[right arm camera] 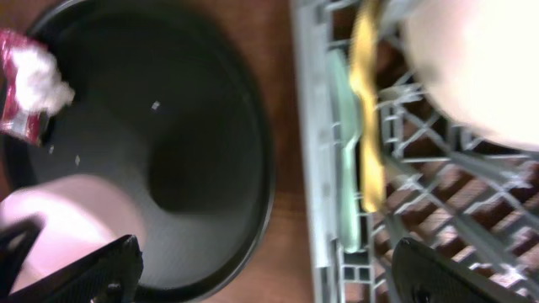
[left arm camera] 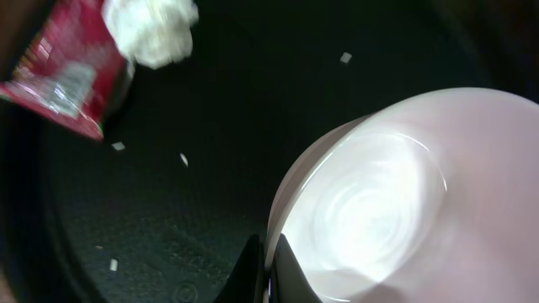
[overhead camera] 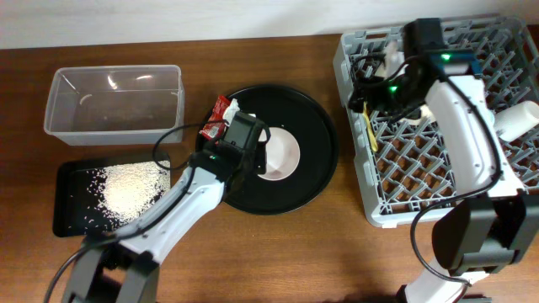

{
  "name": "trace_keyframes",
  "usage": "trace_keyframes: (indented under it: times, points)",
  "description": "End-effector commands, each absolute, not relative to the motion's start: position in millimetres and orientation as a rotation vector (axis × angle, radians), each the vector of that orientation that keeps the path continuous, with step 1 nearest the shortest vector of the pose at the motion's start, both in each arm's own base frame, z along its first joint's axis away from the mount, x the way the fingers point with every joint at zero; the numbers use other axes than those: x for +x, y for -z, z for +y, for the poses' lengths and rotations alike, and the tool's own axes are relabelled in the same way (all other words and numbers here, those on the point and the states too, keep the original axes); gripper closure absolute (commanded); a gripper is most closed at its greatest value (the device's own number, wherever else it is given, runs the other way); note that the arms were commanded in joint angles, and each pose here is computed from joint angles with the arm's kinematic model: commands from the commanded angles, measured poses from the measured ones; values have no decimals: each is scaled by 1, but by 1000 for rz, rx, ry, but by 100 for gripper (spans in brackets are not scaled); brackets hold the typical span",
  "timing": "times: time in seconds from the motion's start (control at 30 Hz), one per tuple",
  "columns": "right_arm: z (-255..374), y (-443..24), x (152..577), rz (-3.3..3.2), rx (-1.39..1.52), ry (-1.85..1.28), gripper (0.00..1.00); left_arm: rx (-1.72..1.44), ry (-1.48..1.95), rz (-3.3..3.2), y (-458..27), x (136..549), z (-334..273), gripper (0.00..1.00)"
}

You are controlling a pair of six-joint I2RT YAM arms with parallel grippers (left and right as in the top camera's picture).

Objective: Sort waste into correct bins and load items into the dishwasher rack
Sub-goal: 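Carry the empty pink bowl back and set it on the round tray, then release the bowl with the left gripper and reach the right gripper to it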

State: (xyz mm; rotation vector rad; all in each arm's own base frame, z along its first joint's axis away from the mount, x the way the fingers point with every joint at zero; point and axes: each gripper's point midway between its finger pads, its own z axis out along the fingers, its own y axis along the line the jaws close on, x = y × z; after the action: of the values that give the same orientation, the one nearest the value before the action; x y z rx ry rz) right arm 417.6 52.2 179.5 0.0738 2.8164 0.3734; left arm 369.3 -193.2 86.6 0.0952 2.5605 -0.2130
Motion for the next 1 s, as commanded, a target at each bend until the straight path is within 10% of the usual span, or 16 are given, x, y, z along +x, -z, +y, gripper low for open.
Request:
trace_keyframes:
  times: [0.0,0.57,0.73,0.97]
  points:
    - [81,-185,408,2818,-105,-387,2,49,250,2565,-82,375,-199,98]
    - [121,-176,388,2868,-247,-410,2,-49,188,2558,-79,393,-165,74]
    - [139,-146,372,2919,-324,-416,2,-5,59,2411,-142,420,-154,46]
    - [182,-137,369,2850,-476,-445,10,-92,-154,2339,-199,425,-94,40]
